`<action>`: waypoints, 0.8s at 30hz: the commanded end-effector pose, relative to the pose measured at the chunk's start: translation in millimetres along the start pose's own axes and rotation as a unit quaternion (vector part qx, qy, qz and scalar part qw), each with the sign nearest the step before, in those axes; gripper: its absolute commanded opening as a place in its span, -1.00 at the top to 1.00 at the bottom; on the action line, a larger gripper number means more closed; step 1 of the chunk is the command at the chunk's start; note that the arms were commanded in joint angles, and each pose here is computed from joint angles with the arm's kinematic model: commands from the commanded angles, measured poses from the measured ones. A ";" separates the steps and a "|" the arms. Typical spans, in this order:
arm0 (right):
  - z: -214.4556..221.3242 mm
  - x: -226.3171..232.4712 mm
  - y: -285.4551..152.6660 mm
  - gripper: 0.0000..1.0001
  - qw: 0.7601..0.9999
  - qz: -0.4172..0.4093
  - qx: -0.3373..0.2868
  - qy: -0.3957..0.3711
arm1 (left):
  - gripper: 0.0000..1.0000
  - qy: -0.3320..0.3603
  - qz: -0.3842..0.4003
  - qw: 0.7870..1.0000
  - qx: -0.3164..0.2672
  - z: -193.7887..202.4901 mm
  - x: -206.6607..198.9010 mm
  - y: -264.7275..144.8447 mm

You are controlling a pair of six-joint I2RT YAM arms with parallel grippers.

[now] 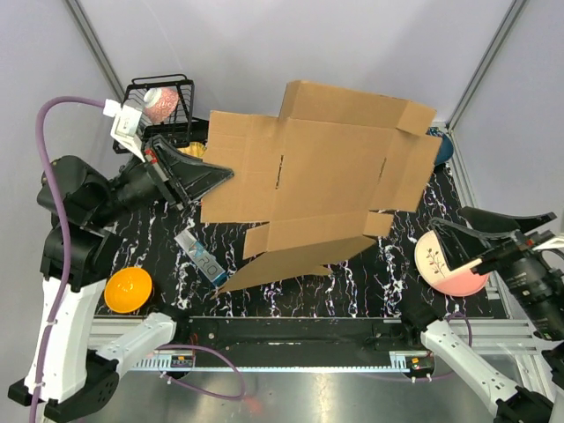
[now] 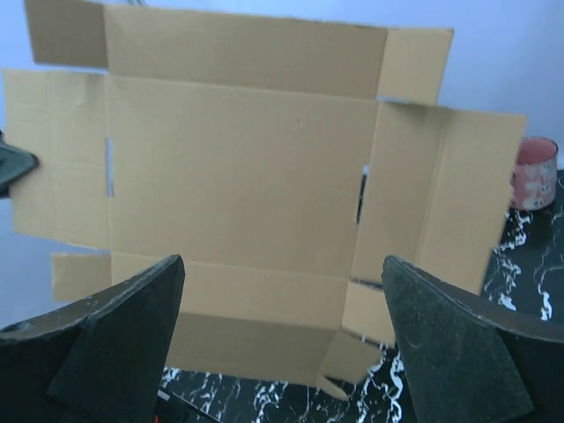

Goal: Fold the paper box

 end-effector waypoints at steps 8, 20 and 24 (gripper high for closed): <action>12.1 -1.6 22.8 -0.99 0.999 -0.002 0.034 -0.006 | 1.00 -0.158 -0.125 0.970 0.137 84.6 136.2 55.0; 85.1 -31.1 87.8 -0.99 0.994 0.049 0.101 0.018 | 1.00 -0.144 -0.300 0.926 0.176 108.4 278.1 129.0; 113.6 -40.3 108.5 -0.99 0.988 0.063 0.139 0.029 | 0.79 -0.122 -0.340 0.914 0.185 117.7 313.5 140.9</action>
Point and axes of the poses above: each gripper's point midway between its finger pads, its own y axis out along the fingers, its own x axis along the line the jaws close on, z = x × y, the point moved 9 cm from there along -y, back along the fingers, and after that the axes turned 1 degree about y, right-handed, at the moved point
